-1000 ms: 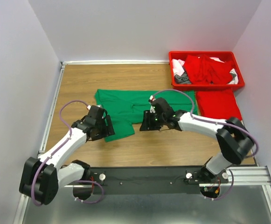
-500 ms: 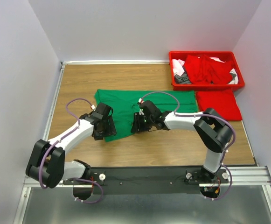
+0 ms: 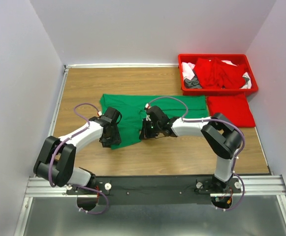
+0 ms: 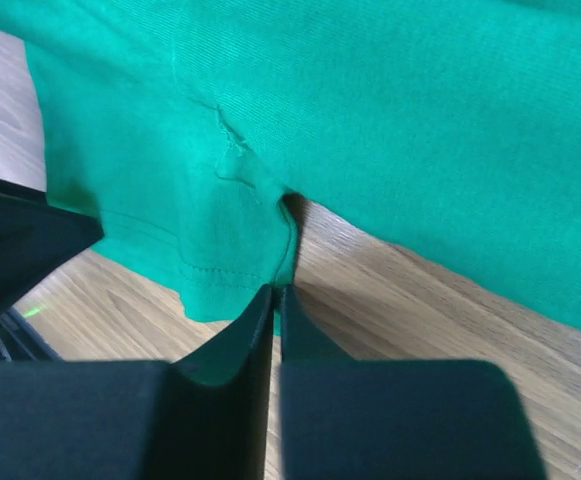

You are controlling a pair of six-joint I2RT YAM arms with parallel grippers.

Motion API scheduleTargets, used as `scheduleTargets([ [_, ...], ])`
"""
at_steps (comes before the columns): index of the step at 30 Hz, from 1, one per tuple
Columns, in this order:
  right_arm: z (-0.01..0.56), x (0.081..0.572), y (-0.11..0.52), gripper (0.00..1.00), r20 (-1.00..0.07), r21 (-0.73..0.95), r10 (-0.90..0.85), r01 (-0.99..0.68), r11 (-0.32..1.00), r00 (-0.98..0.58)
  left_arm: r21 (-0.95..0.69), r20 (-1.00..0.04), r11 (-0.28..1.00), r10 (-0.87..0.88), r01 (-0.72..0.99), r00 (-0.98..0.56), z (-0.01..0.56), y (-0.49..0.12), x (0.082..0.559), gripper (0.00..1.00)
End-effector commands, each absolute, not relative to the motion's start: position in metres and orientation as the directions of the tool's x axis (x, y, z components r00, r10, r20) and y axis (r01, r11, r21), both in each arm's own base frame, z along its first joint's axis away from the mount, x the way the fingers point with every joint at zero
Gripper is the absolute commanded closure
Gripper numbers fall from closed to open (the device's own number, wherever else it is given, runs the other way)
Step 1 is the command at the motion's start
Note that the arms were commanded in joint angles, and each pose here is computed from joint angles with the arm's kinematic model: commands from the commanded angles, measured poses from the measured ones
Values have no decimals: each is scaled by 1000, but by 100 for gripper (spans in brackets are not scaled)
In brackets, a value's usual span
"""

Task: Fold and stack the t-shirts
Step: Fold the tshirt

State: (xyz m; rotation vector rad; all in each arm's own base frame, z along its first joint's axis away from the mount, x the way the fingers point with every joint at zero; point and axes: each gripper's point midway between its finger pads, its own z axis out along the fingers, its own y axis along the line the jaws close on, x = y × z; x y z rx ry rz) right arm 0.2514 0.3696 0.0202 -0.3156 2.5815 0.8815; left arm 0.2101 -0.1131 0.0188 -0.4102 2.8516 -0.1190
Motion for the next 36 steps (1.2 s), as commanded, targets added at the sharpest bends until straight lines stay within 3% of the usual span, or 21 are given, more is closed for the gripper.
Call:
scheduleTargets([
  [1,2,244,359,92,-407,492,-108,-317,811,-907,-84,-234,957,-290,-277,-928,16,-109,209,48],
  [3,5,246,360,93,-415,492,-106,-321,809,-904,-82,-231,957,-289,-278,-929,15,-110,208,49],
  [7,11,246,362,93,-423,499,-105,-329,802,-900,-79,-219,959,-282,-271,-934,12,-111,206,66],
  [10,12,247,363,93,-427,501,-106,-332,799,-898,-82,-219,959,-282,-271,-934,12,-111,207,97],
  [11,15,249,364,93,-434,504,-104,-337,795,-895,-80,-218,959,-282,-271,-934,12,-111,207,100],
  [15,33,260,373,93,-476,506,-97,-362,783,-874,-79,-262,961,-277,-266,-925,28,-112,221,100],
  [19,49,282,379,97,-534,471,-73,-368,802,-843,-95,-368,965,-263,-245,-892,64,-118,261,100],
  [36,74,390,369,98,-571,492,61,-282,823,-818,-77,-558,976,-210,-202,-803,101,-94,392,100],
])
